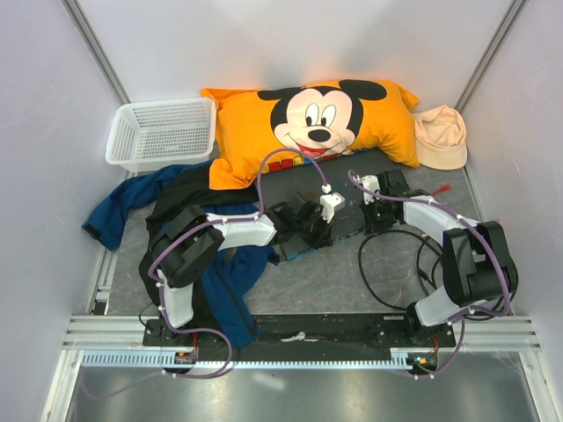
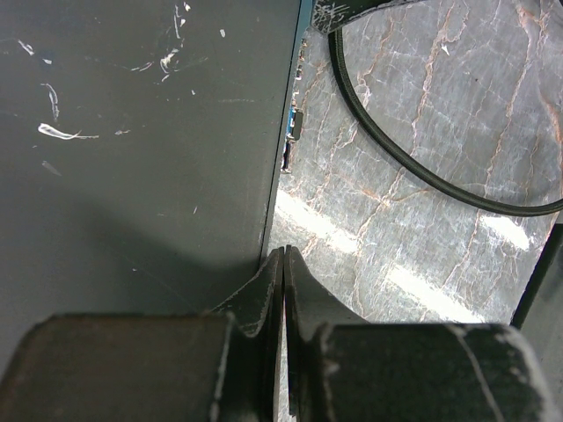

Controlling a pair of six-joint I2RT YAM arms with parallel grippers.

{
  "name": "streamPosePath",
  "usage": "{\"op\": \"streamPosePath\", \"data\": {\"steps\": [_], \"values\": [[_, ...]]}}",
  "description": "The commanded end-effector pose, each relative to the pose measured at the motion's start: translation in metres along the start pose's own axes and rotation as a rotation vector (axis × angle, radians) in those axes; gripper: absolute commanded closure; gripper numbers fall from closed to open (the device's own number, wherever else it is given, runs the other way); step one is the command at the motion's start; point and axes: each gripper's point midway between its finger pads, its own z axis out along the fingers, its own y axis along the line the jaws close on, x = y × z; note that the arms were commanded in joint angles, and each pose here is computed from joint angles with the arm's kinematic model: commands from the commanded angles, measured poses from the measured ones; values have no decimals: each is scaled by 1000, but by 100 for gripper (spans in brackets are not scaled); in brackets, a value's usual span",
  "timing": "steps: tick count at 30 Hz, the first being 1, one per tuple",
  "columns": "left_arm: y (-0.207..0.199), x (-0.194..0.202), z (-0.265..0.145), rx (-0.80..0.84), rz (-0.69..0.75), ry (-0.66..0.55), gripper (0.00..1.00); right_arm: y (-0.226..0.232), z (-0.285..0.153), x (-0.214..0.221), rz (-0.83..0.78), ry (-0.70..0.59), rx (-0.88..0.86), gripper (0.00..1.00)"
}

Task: Pull the plug from the switch port
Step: Pull the plug from the switch port, then place the plug at the center of the board.

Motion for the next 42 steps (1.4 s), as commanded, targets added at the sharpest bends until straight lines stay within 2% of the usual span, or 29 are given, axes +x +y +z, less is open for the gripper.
{"op": "streamPosePath", "data": {"steps": [1,4,5,11,14,17,22,26,30,34,38,39,42], "values": [[69,-6,-17,-251,-46,-39,93,4,-11,26,-206,140,-25,100],[70,-6,-15,-250,-45,-42,93,4,-21,85,-332,380,-112,100],[70,-6,-15,-249,-45,-43,93,-2,-23,106,-353,435,-81,99],[73,-8,-11,-260,-43,-51,92,-11,-41,161,-445,525,-54,100],[76,-10,-9,-275,-48,-55,92,-18,-47,162,-438,500,-35,99],[76,-11,-6,-271,-56,-57,92,-22,-54,171,-404,546,-72,99],[76,-15,-1,-270,-72,-67,92,-25,-65,166,-236,577,-116,100],[79,-21,7,-281,-115,-83,92,-31,-77,157,-142,574,-63,99],[84,-27,15,-308,-160,-105,92,-26,-92,172,-31,659,-42,99],[83,-36,21,-302,-210,-124,93,-24,-102,174,-9,660,-27,99],[83,-38,26,-299,-218,-127,93,-30,-113,185,-33,716,6,99],[82,-40,25,-297,-217,-131,93,-30,-116,184,-27,708,5,100],[78,-44,21,-288,-208,-138,93,-35,-125,159,-33,569,41,99]]}}
